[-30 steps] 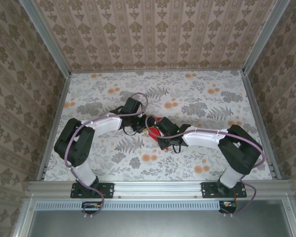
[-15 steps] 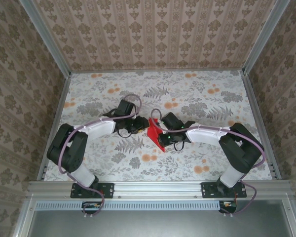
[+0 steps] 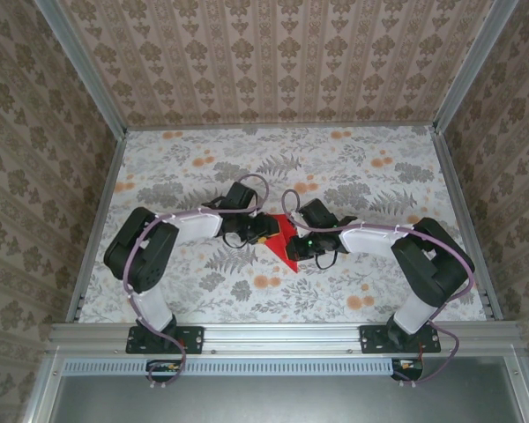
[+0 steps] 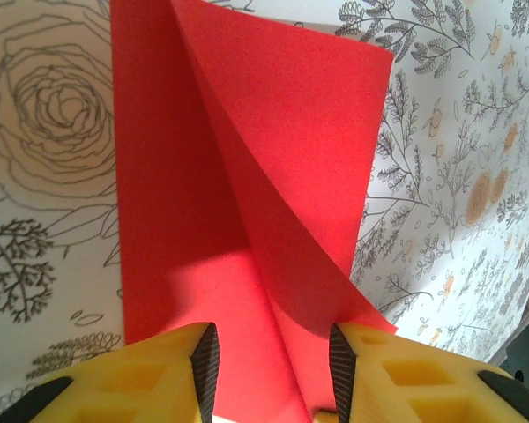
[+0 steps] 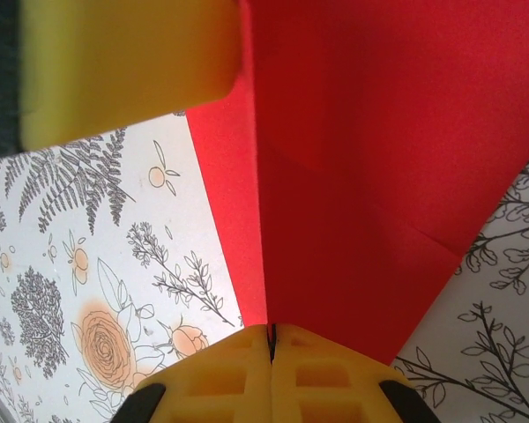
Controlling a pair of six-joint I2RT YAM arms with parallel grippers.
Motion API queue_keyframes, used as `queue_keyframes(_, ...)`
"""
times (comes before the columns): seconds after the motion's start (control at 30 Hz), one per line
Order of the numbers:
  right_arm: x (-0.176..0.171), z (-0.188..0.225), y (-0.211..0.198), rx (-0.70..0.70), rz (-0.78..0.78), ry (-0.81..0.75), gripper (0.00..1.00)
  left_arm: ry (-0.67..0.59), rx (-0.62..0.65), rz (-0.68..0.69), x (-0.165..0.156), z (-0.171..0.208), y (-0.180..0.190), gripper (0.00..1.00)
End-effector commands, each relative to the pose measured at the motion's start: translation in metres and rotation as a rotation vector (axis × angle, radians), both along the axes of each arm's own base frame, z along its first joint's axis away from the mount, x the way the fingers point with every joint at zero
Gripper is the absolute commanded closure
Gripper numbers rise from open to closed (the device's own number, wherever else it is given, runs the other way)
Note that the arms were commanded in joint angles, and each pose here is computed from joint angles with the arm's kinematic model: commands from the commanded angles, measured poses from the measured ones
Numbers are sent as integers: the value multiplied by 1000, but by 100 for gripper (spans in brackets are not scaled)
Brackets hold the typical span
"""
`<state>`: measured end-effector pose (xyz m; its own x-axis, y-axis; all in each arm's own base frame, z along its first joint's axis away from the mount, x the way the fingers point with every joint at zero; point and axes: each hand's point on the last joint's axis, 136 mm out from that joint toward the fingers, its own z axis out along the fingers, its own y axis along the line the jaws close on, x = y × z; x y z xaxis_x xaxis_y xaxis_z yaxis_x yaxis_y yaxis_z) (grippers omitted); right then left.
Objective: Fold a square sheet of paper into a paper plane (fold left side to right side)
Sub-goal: Fourth fold the wing at the center of the table.
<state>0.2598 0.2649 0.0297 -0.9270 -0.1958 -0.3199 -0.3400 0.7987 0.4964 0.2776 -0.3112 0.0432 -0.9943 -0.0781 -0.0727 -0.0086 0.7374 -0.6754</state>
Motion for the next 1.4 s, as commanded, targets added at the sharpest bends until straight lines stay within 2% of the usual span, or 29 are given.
queue_keyframes(0.0,-4,-3,1,28,-4,33,99,-2,-22,-3,6,4,-9,59)
queue_keyframes(0.4,-2,-8,1,36,-13,61,96,32,10,-1,5,-12,-10,57)
queue_keyframes(0.83,3,1,2,66,-16,49,85,71,65,6,0,-25,-2,56)
queue_keyframes(1.13,14,32,-3,138,-45,11,68,79,81,13,-2,-27,1,56)
queue_keyframes(1.37,31,52,-15,258,-111,17,52,81,86,13,-2,-29,2,56)
